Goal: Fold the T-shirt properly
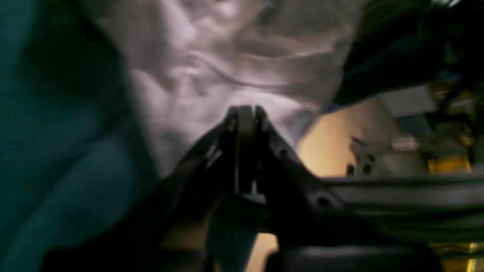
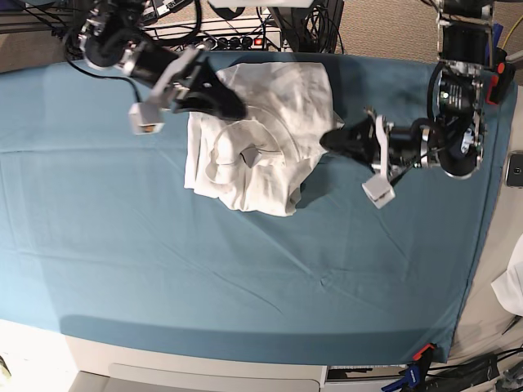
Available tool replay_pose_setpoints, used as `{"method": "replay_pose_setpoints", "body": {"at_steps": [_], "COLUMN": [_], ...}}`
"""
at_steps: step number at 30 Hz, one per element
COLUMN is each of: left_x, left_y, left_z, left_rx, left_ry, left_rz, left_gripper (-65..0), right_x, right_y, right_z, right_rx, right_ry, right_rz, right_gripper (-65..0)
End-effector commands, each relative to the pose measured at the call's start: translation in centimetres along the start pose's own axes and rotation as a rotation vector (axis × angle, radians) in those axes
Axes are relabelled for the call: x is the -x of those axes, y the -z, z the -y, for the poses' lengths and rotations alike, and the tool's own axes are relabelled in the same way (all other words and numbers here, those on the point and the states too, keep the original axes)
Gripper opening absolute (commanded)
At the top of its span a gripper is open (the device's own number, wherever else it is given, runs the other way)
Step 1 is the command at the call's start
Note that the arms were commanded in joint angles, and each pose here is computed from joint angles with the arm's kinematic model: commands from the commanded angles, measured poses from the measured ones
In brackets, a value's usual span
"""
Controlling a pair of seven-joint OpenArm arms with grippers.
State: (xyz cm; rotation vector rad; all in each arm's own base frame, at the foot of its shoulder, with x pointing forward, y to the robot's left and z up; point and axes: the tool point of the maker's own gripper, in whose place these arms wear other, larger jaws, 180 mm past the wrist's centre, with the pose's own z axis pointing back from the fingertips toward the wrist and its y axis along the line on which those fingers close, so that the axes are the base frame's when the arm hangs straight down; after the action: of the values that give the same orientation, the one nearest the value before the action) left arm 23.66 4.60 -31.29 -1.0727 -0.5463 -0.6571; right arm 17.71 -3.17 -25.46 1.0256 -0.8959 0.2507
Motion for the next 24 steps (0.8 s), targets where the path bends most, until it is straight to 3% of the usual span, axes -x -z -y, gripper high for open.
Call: {"method": "replay_pose_setpoints", "body": {"at_steps": [1,7,16,24], "left_x": [-1.4,0.1,2.9,4.5], "left_y": [-0.5,0.4,3.0,5.3], "left_z": [0.5,1.7,4.0,6.4], "left_rx": [0.012,0.041,0.118,0.201], "left_ry": [0.032,0.000,-0.101,-0.145], "left_rz": [0.043,0.042,0.058,0.037], "left_gripper": [-65.0,-65.0,-65.0,-65.0], "right_x": [-0.8,-0.5,-0.3,-1.2], "right_y": [0.3,1.6,4.2,4.5], "right_z": [-0.7,2.4,6.8,10.9], "right_rx": [-0.021,0.080,0.061,0.166], "right_ry": [-0.012,-0.018,0.089,0.018], "right_rz": [0.037,0.026,0.021,-0.049], "right_gripper": [-65.0,-65.0,-65.0,-65.0]}}
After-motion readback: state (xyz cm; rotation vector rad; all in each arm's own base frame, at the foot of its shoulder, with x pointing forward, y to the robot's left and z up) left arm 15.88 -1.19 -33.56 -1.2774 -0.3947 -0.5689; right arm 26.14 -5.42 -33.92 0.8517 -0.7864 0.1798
